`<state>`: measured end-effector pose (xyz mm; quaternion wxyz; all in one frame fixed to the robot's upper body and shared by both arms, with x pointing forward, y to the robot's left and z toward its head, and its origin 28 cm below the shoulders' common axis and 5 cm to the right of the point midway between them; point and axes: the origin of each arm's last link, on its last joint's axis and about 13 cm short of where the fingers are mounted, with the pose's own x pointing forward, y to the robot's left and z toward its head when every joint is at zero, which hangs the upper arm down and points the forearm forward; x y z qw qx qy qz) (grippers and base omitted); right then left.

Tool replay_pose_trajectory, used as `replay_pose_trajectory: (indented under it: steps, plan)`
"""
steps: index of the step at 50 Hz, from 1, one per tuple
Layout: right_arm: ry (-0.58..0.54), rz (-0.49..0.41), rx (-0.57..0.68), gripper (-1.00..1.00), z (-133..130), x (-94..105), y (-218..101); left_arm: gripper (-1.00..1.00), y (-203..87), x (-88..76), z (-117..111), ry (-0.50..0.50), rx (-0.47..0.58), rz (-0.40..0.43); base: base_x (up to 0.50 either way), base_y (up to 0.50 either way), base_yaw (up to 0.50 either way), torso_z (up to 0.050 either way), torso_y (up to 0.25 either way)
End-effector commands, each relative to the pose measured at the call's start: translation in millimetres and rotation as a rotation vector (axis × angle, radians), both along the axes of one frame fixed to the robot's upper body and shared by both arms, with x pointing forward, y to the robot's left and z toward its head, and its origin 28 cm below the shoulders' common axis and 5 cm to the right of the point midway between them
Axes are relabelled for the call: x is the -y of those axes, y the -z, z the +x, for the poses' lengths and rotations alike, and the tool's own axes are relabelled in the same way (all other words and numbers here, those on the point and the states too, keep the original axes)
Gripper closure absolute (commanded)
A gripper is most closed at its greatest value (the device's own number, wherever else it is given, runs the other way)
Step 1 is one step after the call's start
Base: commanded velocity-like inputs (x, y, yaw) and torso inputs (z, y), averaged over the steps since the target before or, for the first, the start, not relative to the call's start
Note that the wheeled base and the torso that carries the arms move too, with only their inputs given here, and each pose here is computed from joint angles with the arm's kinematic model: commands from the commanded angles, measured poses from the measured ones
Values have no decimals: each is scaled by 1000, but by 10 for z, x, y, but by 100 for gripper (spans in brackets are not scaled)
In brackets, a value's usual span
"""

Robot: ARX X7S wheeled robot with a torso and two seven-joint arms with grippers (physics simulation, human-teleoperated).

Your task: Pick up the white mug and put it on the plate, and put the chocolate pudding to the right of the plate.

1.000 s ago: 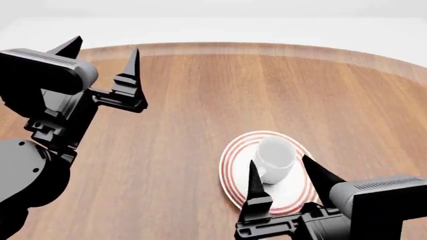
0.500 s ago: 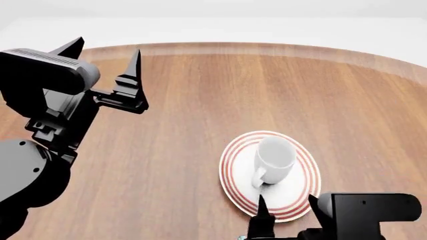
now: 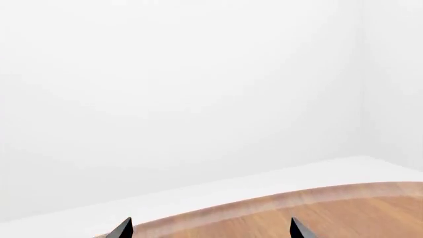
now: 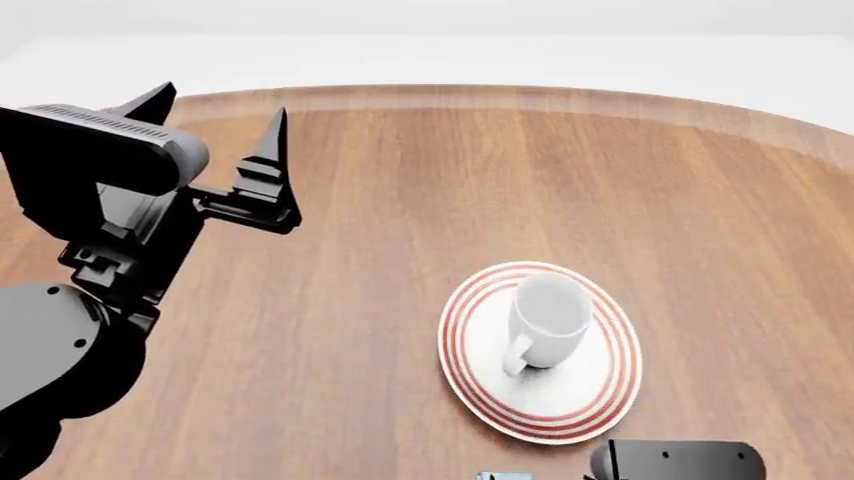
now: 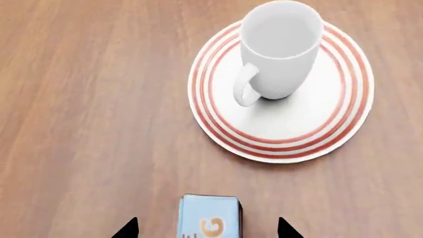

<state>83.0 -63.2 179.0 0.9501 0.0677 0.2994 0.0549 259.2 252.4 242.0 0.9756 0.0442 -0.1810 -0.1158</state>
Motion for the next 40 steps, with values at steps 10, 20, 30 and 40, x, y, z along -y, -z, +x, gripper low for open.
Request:
replay_pose_trajectory:
  steps: [10,20,30,40]
  plan:
    - [-26,38,-65,-100,-87,-94,57,-100,42,-11,1,-3,-13,-1,0,0,0,0,0]
    - [-4,27,-64,-100,-55,-104,89,-100,55,-7,-1,-1,-17,-3,0,0,0,0,0]
    - [45,-44,-77,-100,80,-110,205,-100,61,-2,3,0,-18,-7,0,0,0,0,0]
    - [20,-86,-81,-100,99,-171,291,-100,79,-12,10,-2,-22,-12,0,0,0,0,0]
